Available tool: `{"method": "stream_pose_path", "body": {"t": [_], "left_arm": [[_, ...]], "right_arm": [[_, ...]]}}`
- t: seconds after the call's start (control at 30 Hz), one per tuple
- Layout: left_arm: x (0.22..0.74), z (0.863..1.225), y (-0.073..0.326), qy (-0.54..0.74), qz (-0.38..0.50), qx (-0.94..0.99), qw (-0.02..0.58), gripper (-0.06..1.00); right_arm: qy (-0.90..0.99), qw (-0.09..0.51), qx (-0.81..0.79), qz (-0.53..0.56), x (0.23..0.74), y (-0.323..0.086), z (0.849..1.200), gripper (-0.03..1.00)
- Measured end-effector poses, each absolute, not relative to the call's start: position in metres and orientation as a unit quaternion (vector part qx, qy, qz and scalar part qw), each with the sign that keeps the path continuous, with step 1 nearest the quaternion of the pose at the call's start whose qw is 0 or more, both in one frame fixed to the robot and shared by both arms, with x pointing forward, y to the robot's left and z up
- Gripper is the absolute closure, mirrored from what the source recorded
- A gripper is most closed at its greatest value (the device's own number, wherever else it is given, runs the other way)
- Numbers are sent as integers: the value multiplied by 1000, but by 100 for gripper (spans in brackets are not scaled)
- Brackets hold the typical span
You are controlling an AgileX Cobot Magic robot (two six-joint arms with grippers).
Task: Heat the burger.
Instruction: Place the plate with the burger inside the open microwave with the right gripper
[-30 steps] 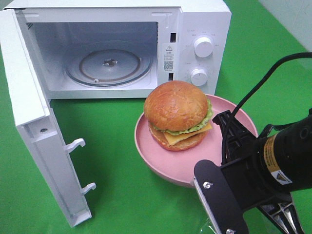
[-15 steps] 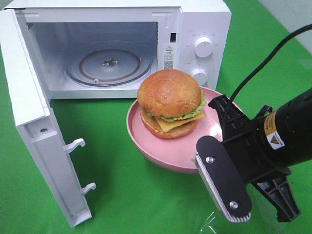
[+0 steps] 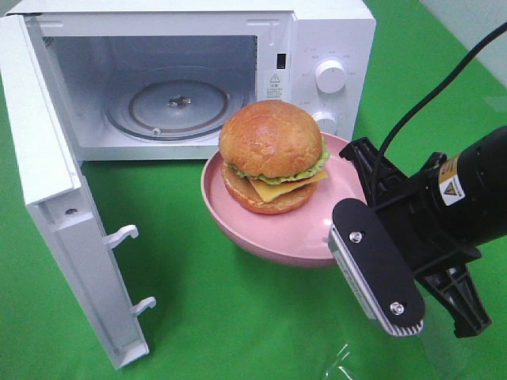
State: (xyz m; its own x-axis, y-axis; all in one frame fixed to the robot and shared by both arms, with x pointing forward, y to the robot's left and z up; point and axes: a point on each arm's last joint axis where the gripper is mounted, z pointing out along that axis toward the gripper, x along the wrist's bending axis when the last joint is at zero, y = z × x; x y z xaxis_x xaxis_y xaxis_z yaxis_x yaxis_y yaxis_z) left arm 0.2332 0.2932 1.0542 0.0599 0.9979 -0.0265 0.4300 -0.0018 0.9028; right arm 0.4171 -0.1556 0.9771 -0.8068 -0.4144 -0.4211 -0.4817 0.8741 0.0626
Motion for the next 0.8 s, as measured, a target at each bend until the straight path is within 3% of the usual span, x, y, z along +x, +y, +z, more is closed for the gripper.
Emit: {"method": "stream_pose_path", "body": {"t": [0.8], "left_arm": [[233, 1054, 293, 585, 358, 611, 397, -3]], "right_arm": [[939, 229, -243, 81, 425, -152, 979, 94]]}}
